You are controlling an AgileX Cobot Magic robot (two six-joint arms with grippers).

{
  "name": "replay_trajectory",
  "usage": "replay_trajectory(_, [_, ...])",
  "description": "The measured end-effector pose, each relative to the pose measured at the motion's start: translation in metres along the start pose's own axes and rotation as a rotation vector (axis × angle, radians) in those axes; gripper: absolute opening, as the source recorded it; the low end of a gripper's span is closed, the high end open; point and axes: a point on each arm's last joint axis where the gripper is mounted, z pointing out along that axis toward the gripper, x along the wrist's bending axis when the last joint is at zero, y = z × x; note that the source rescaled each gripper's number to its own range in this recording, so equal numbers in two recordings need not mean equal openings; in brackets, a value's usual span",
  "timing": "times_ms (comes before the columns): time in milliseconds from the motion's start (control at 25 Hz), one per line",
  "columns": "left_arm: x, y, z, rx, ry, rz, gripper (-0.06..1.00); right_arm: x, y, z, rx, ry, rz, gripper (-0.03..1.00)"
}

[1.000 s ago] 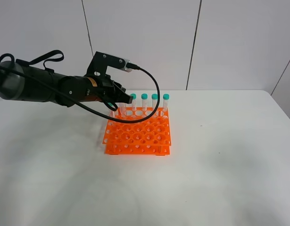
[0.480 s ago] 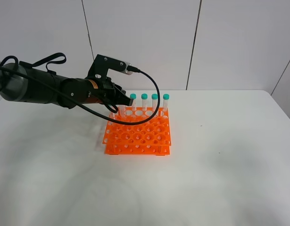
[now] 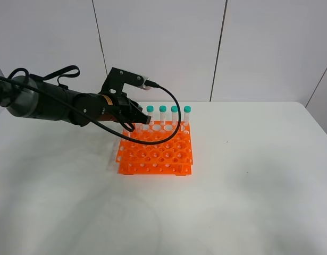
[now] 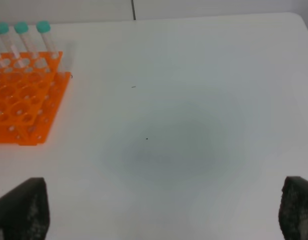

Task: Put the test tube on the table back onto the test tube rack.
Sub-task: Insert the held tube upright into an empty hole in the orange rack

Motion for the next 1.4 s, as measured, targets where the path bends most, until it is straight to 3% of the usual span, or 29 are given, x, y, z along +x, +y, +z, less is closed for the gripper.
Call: replay_trajectory(1400, [-0.002,-0.022,0.019,0.039,-0.001,0.000,0.00,0.000,0.000,0.000,0.000,0.000,0.000,1.00])
